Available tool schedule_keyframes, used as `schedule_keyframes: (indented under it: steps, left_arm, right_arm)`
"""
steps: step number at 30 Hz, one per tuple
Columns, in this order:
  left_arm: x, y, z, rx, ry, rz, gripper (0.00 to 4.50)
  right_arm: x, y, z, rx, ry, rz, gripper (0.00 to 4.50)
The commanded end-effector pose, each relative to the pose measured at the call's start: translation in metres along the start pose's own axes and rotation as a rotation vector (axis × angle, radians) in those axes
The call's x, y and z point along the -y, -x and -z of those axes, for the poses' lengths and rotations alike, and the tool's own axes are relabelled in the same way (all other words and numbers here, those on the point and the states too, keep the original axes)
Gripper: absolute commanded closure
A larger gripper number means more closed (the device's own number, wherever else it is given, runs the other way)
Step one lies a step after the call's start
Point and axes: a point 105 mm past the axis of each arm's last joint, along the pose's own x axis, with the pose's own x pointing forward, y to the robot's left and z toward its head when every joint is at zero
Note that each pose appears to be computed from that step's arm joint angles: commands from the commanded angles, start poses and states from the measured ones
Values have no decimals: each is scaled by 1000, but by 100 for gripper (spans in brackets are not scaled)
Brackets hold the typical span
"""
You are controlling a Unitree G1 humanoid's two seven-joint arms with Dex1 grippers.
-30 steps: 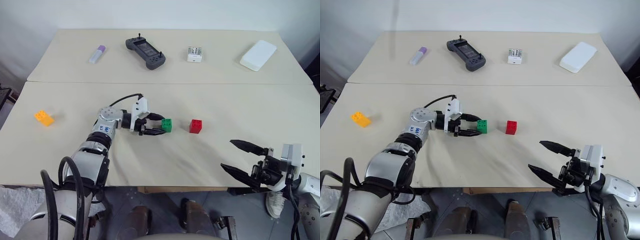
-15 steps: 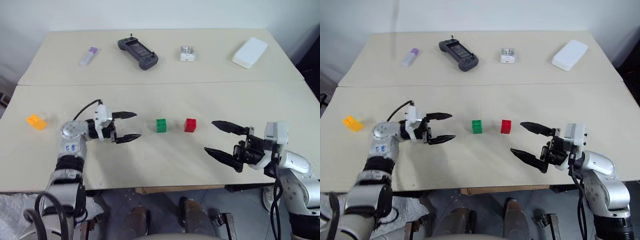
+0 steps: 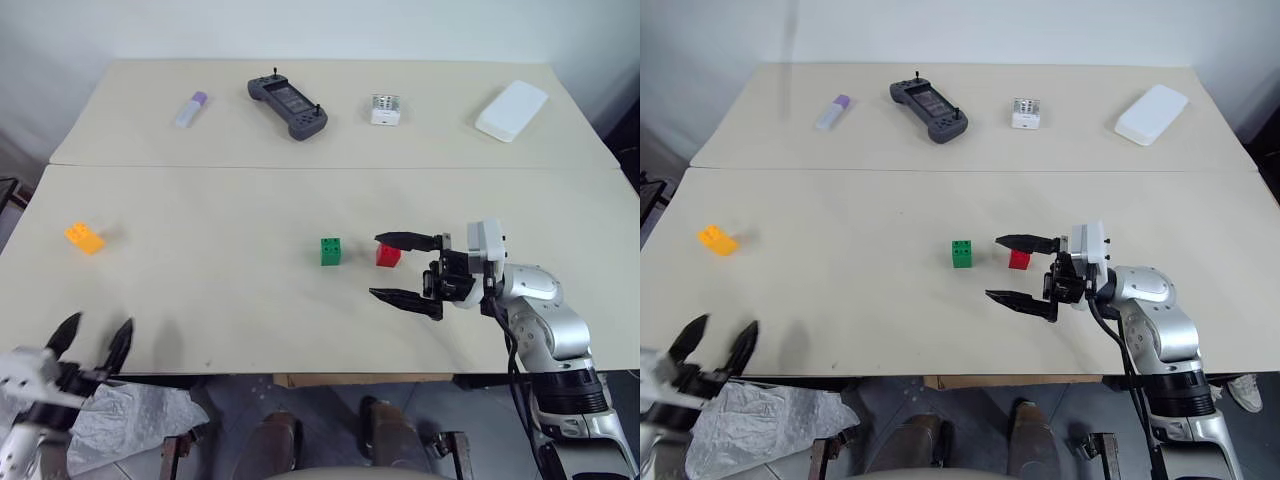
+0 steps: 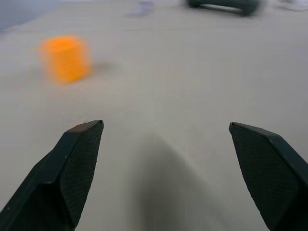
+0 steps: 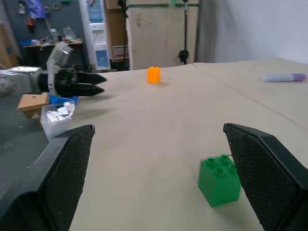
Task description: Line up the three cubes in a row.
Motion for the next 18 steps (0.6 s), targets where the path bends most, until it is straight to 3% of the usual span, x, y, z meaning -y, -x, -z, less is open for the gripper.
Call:
schedule_keyframes:
  steps: [1,6,18]
  left_arm:
    - [-17,17,-17,67,-8,-115,5]
    - [-16,6,-13,72,22,-165,5]
    - [-10,-106,-25,-31,140,-529,5]
  right_arm:
    - [-4,-2,-7,19,33,-31,0]
    - [-4,-4,-4,13,20,-54,0]
    - [-5,-7,-2,9,6,-55,0]
